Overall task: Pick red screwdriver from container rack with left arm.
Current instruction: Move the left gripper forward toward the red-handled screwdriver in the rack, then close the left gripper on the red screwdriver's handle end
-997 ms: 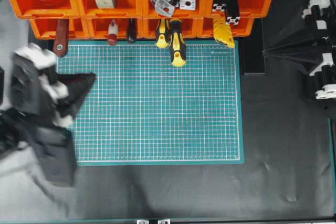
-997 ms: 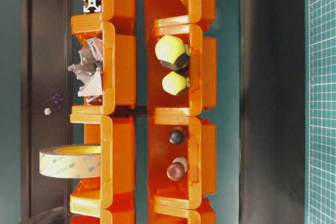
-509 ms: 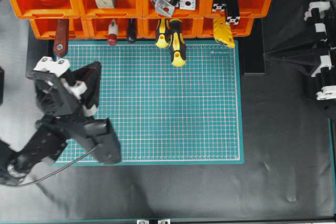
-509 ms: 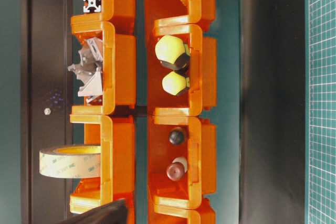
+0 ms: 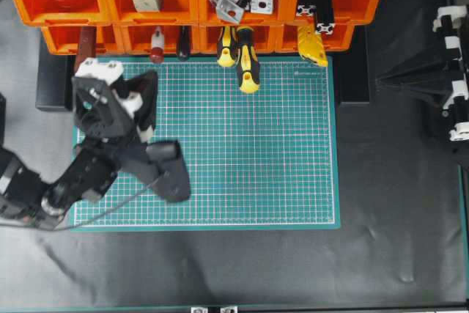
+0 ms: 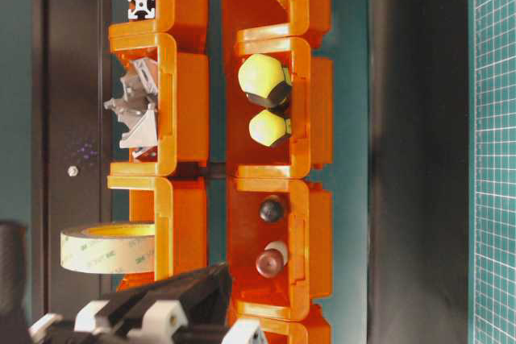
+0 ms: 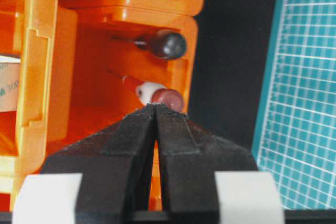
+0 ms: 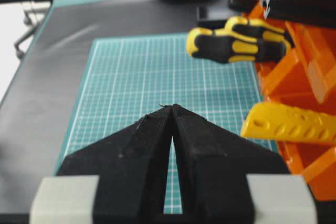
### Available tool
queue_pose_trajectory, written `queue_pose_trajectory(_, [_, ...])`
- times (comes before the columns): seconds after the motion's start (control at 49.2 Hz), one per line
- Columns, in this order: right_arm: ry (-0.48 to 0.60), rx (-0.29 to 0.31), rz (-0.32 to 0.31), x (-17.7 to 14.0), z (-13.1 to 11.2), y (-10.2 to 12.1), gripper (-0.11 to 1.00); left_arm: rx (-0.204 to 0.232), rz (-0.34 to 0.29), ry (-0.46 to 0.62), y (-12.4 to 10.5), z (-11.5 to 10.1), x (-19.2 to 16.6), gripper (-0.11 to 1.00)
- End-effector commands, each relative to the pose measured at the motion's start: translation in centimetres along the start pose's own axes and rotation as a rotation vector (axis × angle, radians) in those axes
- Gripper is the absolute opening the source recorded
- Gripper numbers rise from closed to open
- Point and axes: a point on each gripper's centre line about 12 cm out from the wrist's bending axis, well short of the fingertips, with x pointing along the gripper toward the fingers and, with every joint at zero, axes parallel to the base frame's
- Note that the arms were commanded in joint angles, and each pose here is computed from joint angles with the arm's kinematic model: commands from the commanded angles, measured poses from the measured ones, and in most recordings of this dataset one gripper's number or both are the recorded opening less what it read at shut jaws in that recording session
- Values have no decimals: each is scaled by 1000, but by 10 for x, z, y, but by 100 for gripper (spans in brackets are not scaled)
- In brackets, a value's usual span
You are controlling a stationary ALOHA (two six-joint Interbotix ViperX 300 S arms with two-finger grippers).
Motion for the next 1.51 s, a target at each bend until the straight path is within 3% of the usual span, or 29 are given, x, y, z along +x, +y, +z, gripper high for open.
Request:
queue_pose_trajectory(0.0, [-1, -4, 3, -2, 3, 1, 0, -25, -4, -23, 7, 7, -2, 0])
queue_pose_trajectory(0.325, [-1, -4, 3, -11, 4, 1, 0, -1, -33, -40, -2, 5, 3, 1])
queue_pose_trajectory(0.407, [-3, -4, 3, -11, 4, 1, 0, -5, -32, -39, -1, 6, 3, 6])
queue_pose_trajectory(0.488, [-1, -4, 3, -11, 3, 1, 0, -9, -27, -32, 0, 6, 5, 24])
queue_pose_trajectory(0.671, [0, -4, 3, -11, 3, 1, 0, -20, -25, -21, 3, 8, 10, 77])
queue_pose_trajectory(0.753, [0, -5, 3, -11, 3, 1, 0, -26, -21, -10, 5, 7, 15, 89])
queue_pose_trajectory(1.485, [9, -8, 1, -10, -2, 0, 0, -8, -28, 25, 7, -10, 38, 86])
